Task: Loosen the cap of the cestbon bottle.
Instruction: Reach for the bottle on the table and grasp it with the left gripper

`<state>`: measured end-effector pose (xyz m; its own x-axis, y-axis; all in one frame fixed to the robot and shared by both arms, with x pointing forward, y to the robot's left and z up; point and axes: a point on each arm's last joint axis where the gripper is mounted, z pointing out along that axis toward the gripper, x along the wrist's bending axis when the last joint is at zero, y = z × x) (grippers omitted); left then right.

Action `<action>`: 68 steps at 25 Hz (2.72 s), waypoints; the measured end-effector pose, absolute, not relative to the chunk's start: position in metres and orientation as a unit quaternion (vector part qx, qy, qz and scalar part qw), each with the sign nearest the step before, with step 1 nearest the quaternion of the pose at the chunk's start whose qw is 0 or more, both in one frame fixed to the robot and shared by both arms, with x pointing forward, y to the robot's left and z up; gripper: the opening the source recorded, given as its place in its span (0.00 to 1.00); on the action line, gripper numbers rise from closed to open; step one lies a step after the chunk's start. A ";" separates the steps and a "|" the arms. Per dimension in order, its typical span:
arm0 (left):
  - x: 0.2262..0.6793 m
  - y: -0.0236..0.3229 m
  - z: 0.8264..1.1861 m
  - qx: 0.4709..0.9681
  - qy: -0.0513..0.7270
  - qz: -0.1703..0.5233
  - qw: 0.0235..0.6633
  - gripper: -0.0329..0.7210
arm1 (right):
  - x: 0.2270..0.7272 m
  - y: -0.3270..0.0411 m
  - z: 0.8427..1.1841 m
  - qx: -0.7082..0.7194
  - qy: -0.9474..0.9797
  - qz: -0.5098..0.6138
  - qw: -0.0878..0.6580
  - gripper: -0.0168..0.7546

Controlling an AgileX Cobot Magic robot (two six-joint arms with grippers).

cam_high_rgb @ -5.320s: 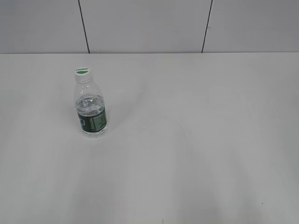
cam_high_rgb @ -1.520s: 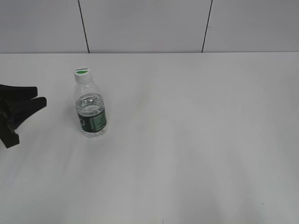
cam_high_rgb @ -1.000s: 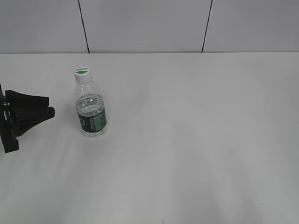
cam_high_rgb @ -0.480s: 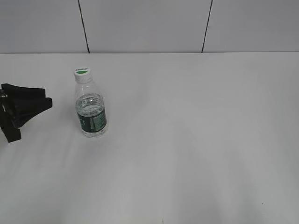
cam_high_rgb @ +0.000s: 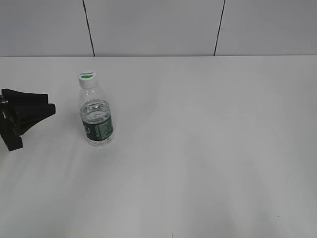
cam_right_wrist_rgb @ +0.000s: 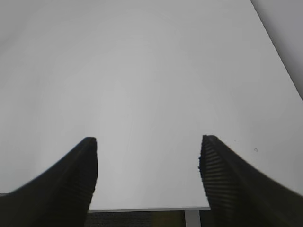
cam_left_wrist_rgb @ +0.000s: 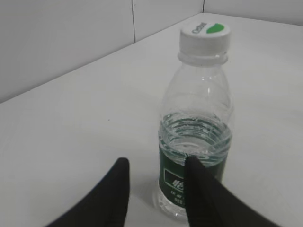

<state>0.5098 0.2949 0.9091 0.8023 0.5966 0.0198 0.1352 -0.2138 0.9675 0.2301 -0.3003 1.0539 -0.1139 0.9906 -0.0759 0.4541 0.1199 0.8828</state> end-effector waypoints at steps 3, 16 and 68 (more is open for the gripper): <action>0.511 0.295 0.909 0.750 0.247 0.202 0.579 0.39 | 0.230 -0.300 1.054 0.554 0.651 0.364 0.368 0.69; 0.515 0.299 0.912 0.718 0.312 0.192 0.592 0.80 | 0.230 -0.300 1.054 0.554 0.651 0.364 0.368 0.69; 0.591 0.222 0.850 0.798 0.142 0.013 0.586 0.77 | 0.230 -0.300 1.054 0.554 0.651 0.364 0.368 0.69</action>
